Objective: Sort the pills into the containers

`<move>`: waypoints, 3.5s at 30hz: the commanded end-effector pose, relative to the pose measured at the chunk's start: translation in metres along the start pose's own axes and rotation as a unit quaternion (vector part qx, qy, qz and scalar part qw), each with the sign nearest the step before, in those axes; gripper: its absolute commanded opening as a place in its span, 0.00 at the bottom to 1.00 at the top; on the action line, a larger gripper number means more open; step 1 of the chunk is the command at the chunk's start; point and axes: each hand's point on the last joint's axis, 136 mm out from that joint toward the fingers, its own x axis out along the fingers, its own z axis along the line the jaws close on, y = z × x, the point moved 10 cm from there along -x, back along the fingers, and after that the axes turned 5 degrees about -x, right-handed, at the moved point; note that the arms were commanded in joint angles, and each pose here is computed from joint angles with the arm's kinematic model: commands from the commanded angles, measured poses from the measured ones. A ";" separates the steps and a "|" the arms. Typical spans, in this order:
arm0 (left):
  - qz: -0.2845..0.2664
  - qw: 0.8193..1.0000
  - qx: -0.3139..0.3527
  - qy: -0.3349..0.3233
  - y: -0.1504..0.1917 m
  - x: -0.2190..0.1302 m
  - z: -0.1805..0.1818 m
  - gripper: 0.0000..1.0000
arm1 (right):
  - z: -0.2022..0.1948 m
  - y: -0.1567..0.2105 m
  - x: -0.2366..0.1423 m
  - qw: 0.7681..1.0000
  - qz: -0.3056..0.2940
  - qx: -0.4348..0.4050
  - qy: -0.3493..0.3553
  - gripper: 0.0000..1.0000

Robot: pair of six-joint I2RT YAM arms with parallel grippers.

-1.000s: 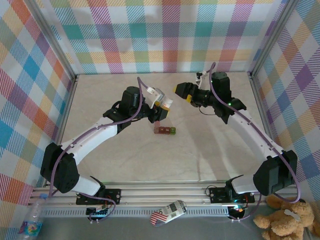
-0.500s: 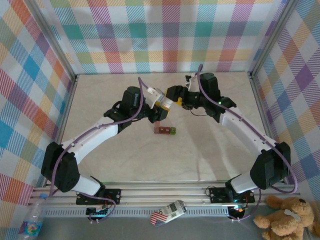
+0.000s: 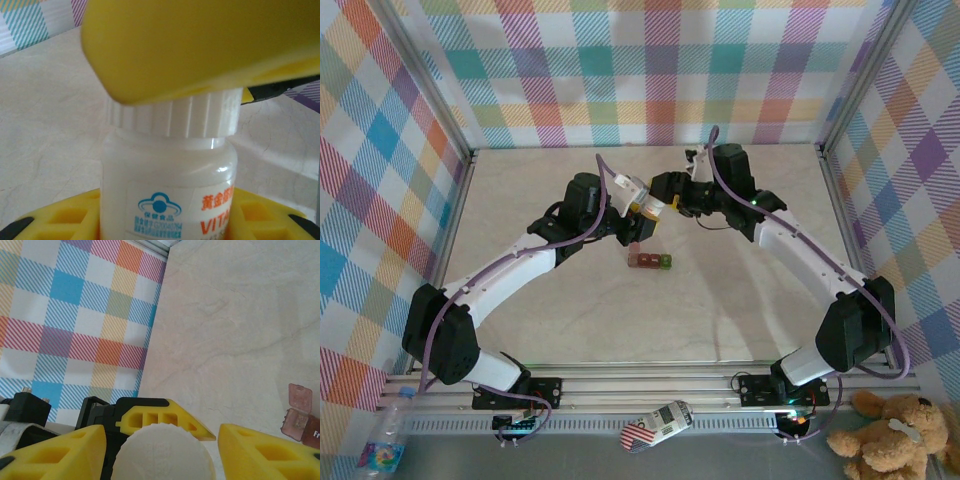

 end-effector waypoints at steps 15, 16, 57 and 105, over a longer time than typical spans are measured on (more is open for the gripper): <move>-0.026 0.999 0.008 0.026 -0.018 -0.007 -0.009 0.00 | 0.002 0.006 -0.007 0.983 0.042 -0.161 -0.084 0.49; -0.029 0.999 0.007 0.029 -0.018 -0.009 -0.010 0.00 | 0.002 0.006 -0.007 0.979 0.047 -0.174 -0.096 0.49; -0.027 1.000 0.009 -0.005 -0.015 -0.004 -0.001 0.00 | 0.013 -0.009 -0.027 1.000 -0.028 -0.013 0.001 0.71; -0.047 0.998 -0.010 0.033 -0.019 -0.011 -0.009 0.00 | 0.018 0.009 -0.011 0.961 0.063 -0.231 -0.137 0.36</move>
